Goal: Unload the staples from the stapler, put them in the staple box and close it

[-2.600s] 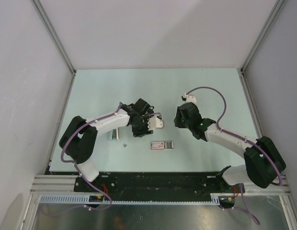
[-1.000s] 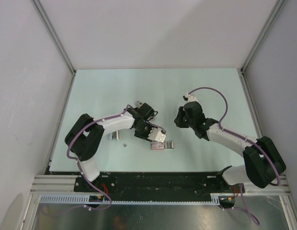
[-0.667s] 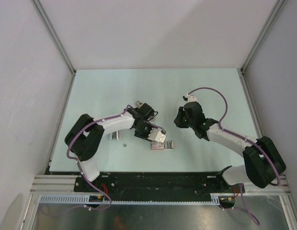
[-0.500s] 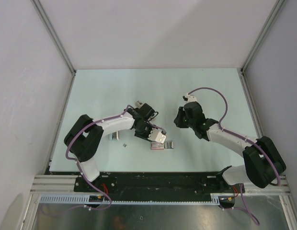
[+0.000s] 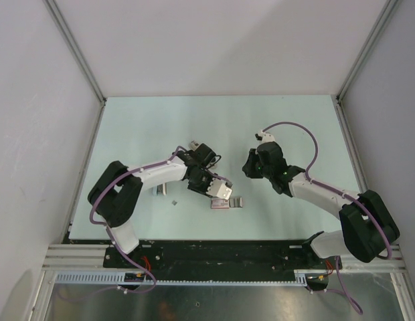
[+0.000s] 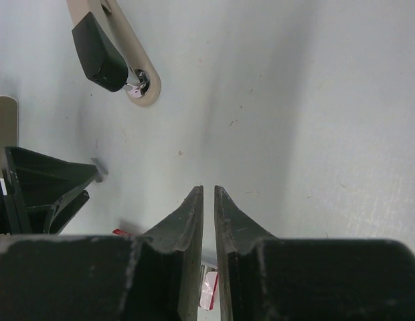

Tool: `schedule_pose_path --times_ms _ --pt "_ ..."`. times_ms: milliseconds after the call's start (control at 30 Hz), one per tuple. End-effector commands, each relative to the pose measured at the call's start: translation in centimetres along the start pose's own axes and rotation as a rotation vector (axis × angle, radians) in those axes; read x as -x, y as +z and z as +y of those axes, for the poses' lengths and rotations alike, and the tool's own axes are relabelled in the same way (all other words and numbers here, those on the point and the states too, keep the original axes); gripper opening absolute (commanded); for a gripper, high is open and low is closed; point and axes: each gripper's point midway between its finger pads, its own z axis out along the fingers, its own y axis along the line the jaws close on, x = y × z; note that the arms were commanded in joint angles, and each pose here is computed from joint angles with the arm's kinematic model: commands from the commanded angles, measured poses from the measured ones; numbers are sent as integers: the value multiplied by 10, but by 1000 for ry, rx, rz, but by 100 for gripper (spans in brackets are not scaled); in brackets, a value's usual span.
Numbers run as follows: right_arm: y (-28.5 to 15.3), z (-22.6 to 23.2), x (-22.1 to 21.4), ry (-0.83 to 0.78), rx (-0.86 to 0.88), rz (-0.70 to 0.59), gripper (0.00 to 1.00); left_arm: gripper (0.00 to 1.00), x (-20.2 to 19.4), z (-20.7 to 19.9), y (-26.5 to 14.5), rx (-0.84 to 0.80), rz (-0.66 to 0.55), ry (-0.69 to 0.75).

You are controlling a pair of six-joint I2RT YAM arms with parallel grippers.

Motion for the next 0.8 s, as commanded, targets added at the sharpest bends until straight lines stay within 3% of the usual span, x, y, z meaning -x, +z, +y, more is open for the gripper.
schedule_pose_path --times_ms 0,567,767 --pt "-2 3 6 -4 21 -32 16 43 2 7 0 6 7 45" --pt "-5 8 8 -1 50 -35 15 44 -7 13 13 -21 49 51" --pt "-8 9 11 1 52 -43 13 44 -17 -15 17 -175 95 55"
